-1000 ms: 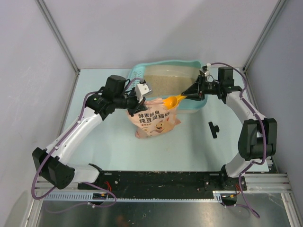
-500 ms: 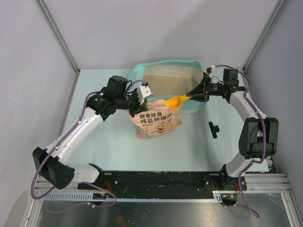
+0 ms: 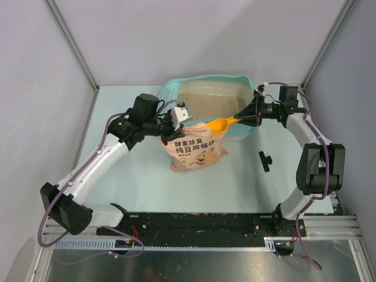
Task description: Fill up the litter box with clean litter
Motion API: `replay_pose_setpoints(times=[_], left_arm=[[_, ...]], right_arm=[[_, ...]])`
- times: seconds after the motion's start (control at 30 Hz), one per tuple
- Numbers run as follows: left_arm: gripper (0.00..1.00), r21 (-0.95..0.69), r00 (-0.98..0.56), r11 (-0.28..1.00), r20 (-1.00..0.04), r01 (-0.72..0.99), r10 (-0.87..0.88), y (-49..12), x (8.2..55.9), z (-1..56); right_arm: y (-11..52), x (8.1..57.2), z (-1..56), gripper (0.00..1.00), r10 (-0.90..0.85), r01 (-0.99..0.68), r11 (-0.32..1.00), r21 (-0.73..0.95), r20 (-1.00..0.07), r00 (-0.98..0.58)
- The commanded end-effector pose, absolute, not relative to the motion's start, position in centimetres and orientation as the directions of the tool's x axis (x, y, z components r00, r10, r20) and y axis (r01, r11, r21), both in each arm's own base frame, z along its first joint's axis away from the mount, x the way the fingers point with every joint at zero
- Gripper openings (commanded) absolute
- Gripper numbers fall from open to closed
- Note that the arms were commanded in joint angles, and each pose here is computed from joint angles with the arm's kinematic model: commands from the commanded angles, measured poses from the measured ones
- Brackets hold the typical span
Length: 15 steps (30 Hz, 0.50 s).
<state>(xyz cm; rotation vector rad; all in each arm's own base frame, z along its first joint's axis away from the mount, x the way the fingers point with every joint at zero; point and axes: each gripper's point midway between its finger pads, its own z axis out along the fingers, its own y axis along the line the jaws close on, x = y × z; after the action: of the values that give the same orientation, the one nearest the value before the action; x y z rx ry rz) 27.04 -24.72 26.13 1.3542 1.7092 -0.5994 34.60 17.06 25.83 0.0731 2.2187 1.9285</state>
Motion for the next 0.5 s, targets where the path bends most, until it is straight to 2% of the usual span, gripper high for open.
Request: replay_pose_setpoints(times=[0.0, 0.23, 0.33, 0.4, 0.47], left_arm=[[0.0, 0.302, 0.15, 0.302, -0.887, 0.904, 0.437, -24.7, 27.6, 33.7], [0.0, 0.293, 0.144, 0.301, -0.89, 0.908, 0.432, -24.9, 27.7, 33.9], [0.0, 0.294, 0.147, 0.3, -0.892, 0.908, 0.428, -25.1, 27.8, 34.1], [0.0, 0.296, 0.148, 0.3, -0.891, 0.907, 0.43, -25.0, 27.8, 34.0], [0.0, 0.292, 0.144, 0.299, -0.89, 0.908, 0.432, -25.1, 27.8, 33.9]], right_arm=[[14.2, 36.1, 26.2, 0.0, 0.248, -0.149, 0.181, 0.972, -0.192, -0.95], [14.6, 37.4, 24.1, 0.0, 0.307, -0.157, 0.352, 0.923, -0.272, -0.912], [13.8, 37.2, 26.0, 0.0, 0.311, -0.231, 0.458, 0.859, -0.398, -0.863], [14.9, 36.4, 26.1, 0.0, 0.285, -0.242, 0.459, 0.855, -0.399, -0.871], [16.5, 35.5, 26.4, 0.0, 0.227, -0.266, 0.378, 0.887, -0.368, -0.902]])
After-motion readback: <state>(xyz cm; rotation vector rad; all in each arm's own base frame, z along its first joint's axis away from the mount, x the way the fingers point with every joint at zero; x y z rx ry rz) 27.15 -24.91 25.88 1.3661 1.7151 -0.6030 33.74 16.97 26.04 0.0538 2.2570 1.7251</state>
